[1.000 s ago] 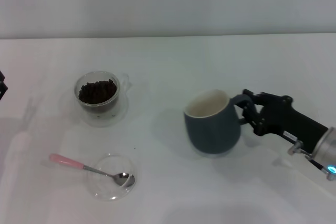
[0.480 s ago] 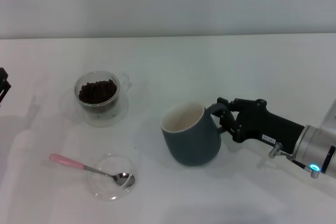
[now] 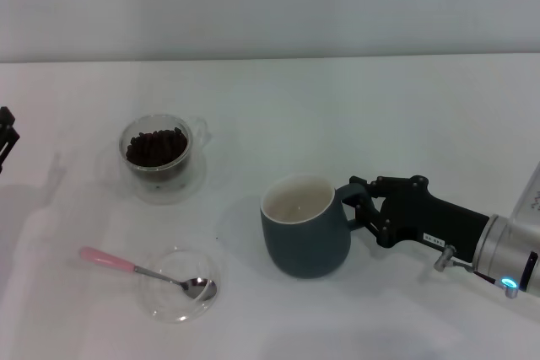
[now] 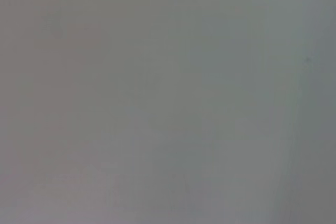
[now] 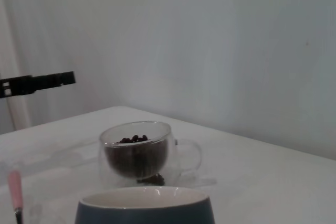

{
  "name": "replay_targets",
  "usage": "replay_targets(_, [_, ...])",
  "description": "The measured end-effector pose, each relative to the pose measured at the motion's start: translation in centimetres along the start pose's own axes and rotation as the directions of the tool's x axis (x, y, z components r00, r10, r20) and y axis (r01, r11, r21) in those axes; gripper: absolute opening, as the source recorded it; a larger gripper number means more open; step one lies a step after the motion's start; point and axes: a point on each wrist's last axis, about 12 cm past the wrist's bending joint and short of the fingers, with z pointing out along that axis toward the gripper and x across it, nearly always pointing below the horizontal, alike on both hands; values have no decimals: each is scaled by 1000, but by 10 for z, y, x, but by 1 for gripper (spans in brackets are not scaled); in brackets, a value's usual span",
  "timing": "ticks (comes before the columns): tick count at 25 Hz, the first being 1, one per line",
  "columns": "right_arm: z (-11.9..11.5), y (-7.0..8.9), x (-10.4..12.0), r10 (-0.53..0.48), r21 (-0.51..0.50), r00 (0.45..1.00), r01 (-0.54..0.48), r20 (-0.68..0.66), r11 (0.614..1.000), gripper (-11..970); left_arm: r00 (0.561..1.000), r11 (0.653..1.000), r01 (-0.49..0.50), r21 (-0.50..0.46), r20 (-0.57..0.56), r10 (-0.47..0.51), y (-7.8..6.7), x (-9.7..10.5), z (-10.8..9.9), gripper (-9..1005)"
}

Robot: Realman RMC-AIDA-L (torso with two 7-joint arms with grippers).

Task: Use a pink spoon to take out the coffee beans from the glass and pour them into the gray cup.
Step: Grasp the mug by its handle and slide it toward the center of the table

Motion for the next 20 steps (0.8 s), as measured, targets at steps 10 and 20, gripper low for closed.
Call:
replay_targets(10, [-7,3,7,1,-7,1000,-1,-27,1000,338,1000,1000,-2,7,3,2,-1,-1,2,866])
replay_targets(20, [-27,4,16,93,6,995,-93,-22,996,611,1000,1000,4,-6,8,-4,1,-1,-1,865])
